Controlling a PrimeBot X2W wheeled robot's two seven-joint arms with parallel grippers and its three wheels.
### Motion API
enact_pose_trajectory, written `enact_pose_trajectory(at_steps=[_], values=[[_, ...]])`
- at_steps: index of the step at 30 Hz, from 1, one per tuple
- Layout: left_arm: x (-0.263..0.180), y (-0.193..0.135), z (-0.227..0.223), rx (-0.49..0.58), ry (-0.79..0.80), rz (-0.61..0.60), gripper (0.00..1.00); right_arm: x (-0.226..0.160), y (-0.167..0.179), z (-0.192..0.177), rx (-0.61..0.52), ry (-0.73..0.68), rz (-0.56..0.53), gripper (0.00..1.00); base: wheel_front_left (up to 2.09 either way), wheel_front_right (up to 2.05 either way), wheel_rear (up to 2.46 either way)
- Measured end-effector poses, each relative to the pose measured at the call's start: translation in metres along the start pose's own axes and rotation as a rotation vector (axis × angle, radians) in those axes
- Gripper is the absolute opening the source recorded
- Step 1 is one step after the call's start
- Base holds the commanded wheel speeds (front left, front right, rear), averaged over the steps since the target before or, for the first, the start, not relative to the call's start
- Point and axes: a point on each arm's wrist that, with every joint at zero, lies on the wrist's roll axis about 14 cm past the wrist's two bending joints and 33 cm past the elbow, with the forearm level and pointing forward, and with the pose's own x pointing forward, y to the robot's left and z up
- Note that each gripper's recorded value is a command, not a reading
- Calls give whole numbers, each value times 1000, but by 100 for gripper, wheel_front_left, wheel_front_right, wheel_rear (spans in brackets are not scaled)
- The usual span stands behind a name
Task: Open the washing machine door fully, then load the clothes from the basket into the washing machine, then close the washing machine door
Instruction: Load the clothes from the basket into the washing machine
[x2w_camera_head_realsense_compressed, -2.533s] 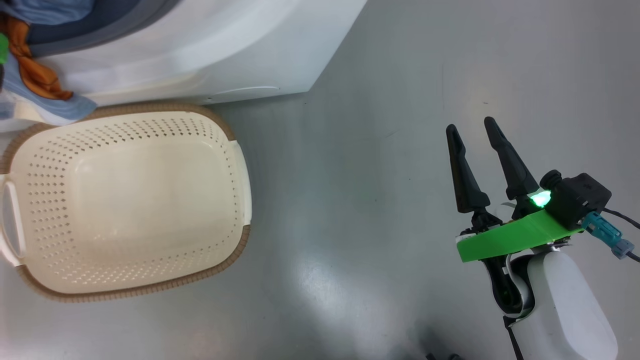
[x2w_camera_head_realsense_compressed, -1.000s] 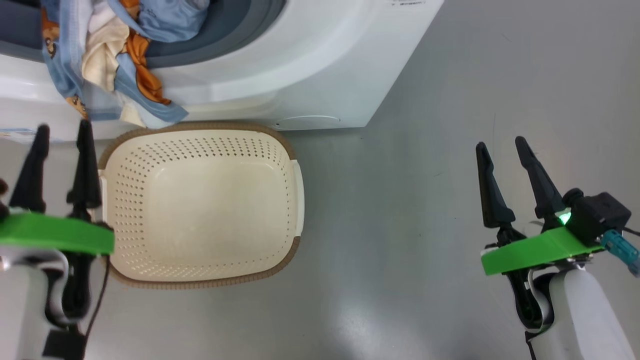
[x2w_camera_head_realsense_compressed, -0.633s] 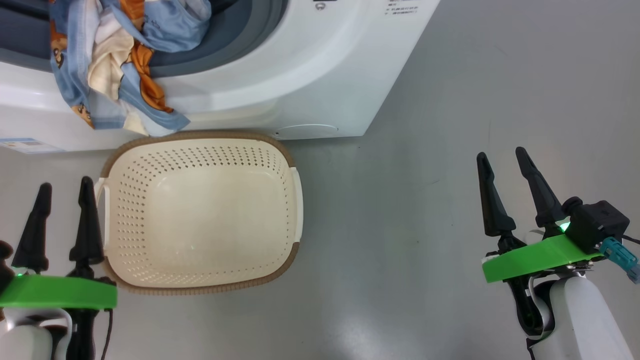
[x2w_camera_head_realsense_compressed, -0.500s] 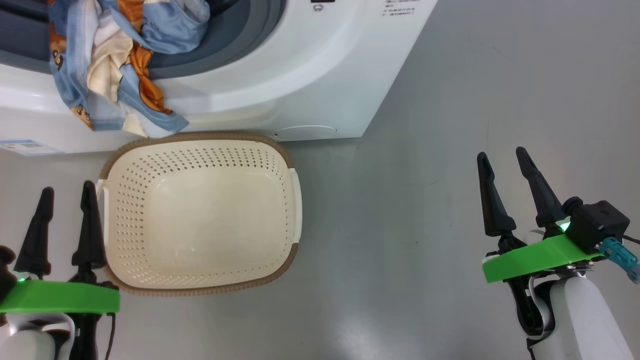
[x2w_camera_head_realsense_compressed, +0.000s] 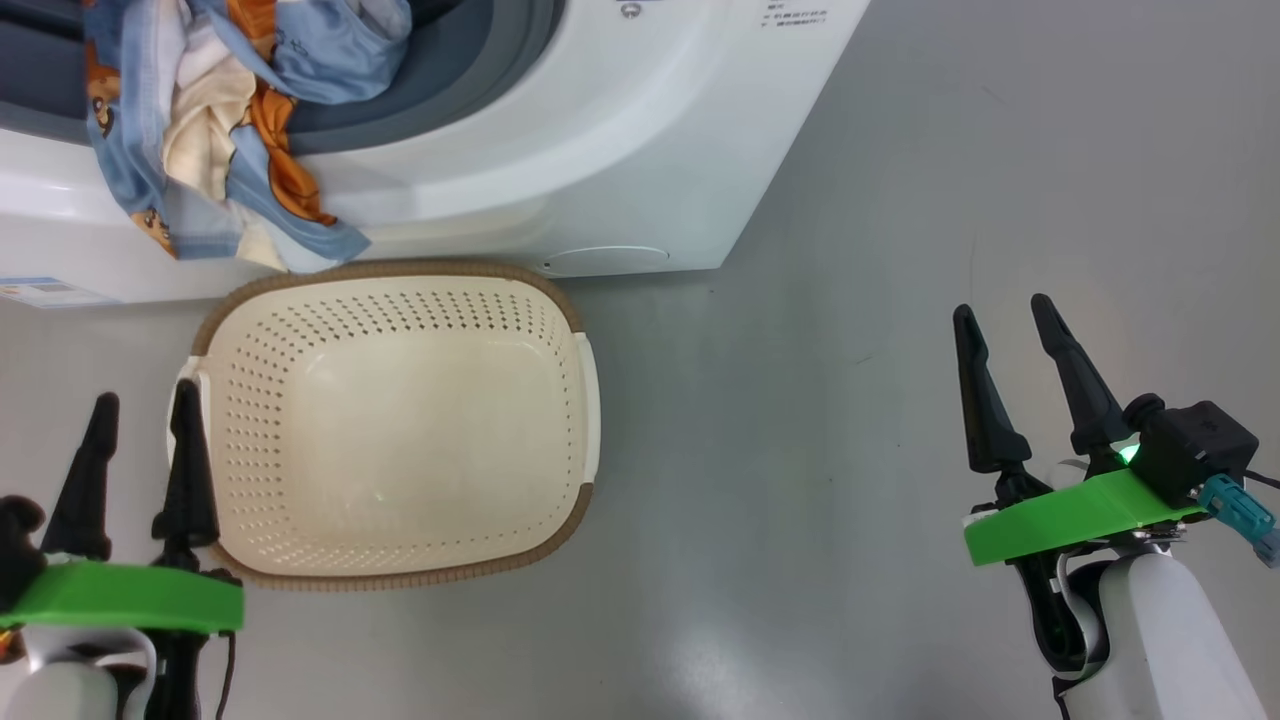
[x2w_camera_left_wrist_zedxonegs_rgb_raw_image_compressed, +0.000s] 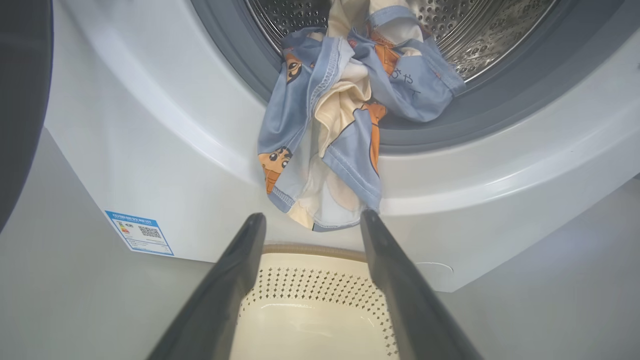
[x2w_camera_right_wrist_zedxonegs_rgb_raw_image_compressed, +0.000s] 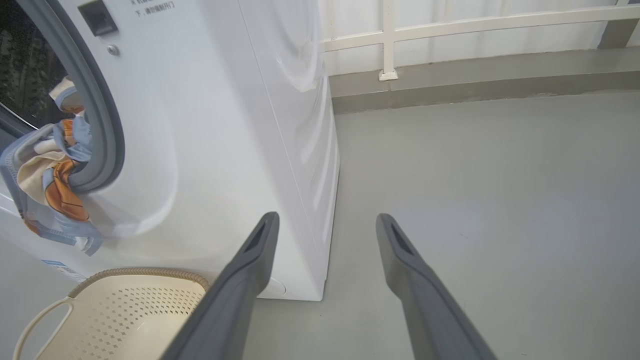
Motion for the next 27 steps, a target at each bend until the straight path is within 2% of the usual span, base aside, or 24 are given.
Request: enact_pose_trajectory(at_steps=[14,27], values=[[54,11,-14,-10,41,5,100,4,-4,-23,0,50,-10,100,0,0,0],[109,15,-39,29,127,-16,100,16,-10,-39,-7,75,-19,100,0,0,0]])
